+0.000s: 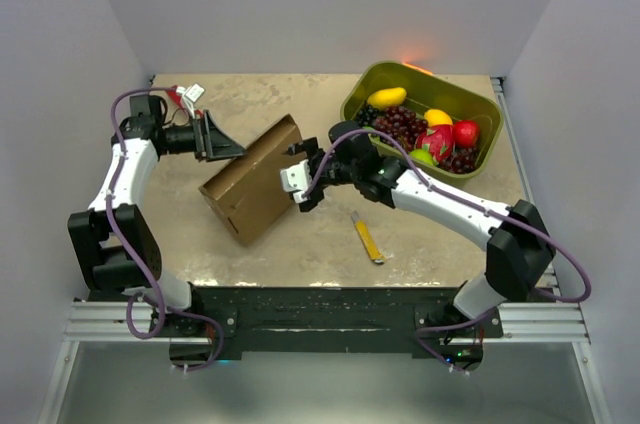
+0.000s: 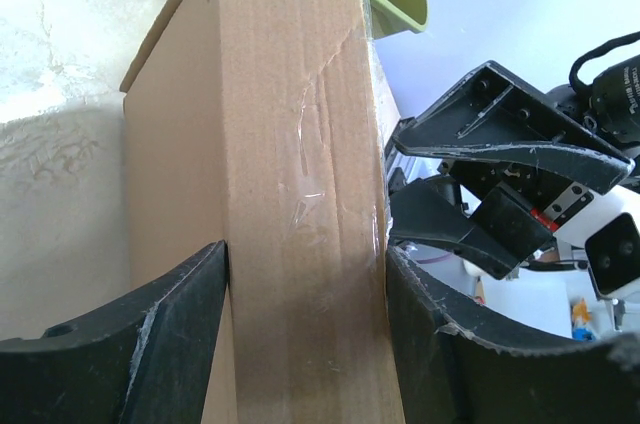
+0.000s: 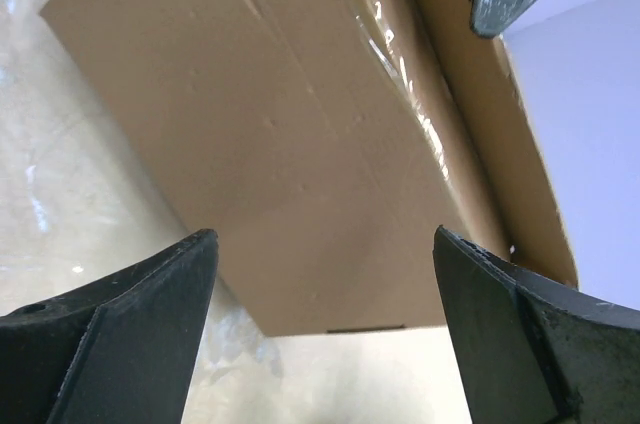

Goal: Unpack the express box

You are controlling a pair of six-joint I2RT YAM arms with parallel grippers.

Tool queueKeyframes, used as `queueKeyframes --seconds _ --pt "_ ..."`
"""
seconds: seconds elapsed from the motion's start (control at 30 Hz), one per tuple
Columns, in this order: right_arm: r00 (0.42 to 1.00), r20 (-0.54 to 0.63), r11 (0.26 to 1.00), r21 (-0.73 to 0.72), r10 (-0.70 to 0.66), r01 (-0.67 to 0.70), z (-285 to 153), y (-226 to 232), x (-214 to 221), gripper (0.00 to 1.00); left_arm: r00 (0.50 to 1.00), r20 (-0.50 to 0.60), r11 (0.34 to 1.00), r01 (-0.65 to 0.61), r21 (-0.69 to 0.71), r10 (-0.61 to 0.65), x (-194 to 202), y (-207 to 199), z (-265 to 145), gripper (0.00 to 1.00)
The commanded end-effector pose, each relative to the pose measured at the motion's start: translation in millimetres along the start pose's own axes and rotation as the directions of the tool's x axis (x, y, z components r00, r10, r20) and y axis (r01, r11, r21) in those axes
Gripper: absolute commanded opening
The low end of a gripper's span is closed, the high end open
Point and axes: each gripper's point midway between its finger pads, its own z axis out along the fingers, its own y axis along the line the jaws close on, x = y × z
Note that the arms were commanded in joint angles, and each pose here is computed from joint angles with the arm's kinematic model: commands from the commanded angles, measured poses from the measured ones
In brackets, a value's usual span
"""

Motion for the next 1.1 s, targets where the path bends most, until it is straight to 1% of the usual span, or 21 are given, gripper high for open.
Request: queueKeyframes --seconds 0.0,0.13,0.3,0.4,0.6,0.7,0.9,1.0,1.03,1.07 --pt "0.991 0.051 0.991 0.058 -0.120 0.117 3 -32 -28 0.91 0.995 0.017 0.995 -0.103 -0.013 0.103 -8 -18 -3 0.00" --pt "0.989 0.028 0.987 0.067 -0.148 0.146 10 -37 -25 0.91 0.995 0.012 0.995 -0.099 -0.022 0.100 -3 -17 -2 0.00" --pt "0.989 -0.007 0.987 0.064 -0.148 0.149 22 -41 -14 0.91 0.994 0.007 0.994 -0.107 -0.033 0.107 1 -16 -1 0.00" --pt "0.988 -0.030 0.988 0.032 -0.149 0.150 30 -36 -3 0.92 0.995 0.006 0.995 -0.100 -0.017 0.100 3 -18 0 0.00" --pt "0.991 -0.052 0.991 0.027 -0.127 0.129 41 -34 10 0.93 0.994 0.006 0.994 -0.110 -0.010 0.110 2 -20 2 0.00" --pt "0.988 -0.079 0.991 -0.001 -0.131 0.132 47 -26 21 0.93 0.994 0.006 0.994 -0.111 -0.003 0.111 2 -20 2 0.00" --pt "0.991 -0.057 0.993 0.004 -0.121 0.122 50 -29 17 0.94 0.994 0.002 0.994 -0.111 0.005 0.111 3 -21 3 0.00" --pt "0.987 -0.079 0.990 -0.020 -0.139 0.138 56 -27 24 0.93 0.994 0.000 0.994 -0.110 0.008 0.110 2 -21 5 0.00" --pt "0.985 -0.104 0.989 -0.079 -0.135 0.127 56 -14 33 0.90 0.994 -0.001 0.994 -0.106 0.010 0.106 2 -21 6 0.00" --pt "0.980 -0.115 0.983 -0.110 -0.162 0.149 58 -9 38 0.88 0.994 0.001 0.994 -0.108 0.010 0.108 1 -22 6 0.00"
